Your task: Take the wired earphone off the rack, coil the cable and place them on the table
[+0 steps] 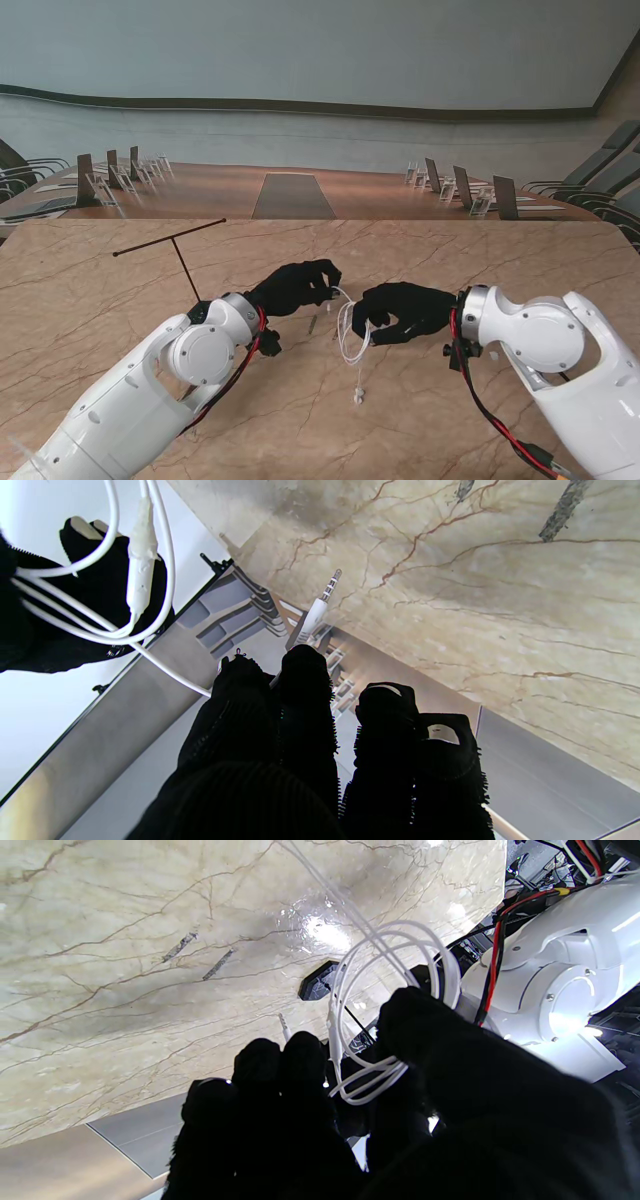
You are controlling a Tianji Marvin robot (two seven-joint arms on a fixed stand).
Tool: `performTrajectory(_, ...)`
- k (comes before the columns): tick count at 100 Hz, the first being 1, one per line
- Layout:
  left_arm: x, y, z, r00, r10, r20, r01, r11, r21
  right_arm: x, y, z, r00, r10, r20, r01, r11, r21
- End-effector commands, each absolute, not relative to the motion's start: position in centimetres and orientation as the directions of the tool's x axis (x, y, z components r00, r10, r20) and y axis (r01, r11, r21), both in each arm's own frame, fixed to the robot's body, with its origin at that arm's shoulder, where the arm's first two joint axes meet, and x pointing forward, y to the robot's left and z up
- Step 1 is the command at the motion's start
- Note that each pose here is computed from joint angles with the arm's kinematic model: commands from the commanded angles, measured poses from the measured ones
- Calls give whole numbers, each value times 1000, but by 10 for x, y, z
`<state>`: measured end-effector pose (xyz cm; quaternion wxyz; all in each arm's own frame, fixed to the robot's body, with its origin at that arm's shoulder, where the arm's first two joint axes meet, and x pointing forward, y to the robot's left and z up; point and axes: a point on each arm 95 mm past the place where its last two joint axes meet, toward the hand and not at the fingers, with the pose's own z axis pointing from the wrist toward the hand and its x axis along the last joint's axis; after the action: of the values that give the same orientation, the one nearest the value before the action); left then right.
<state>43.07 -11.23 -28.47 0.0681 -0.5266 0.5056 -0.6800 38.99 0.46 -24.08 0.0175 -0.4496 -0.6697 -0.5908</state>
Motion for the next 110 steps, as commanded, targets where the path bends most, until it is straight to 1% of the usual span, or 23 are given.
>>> performTrajectory(1,429,-114,-283,-442,-618,650,-435,-486,-758,389,5,-241,-594,587,550,627,-90,773)
performTrajectory(19,432,-112,-281,-445,-612,654,-429,-495,-755,388,4,-244,-585,599,547,637,-80,767)
performTrajectory(48,429,-114,-279,-454,-603,656,-442,-487,-753,395,2,-249,-553,627,548,651,-85,754)
performTrajectory(81,429,-112,-277,-458,-591,664,-418,-516,-748,397,2,-249,-543,640,544,659,-76,748)
performTrajectory(110,419,-114,-283,-432,-581,690,-447,-526,-723,403,2,-255,-515,656,552,662,-103,742)
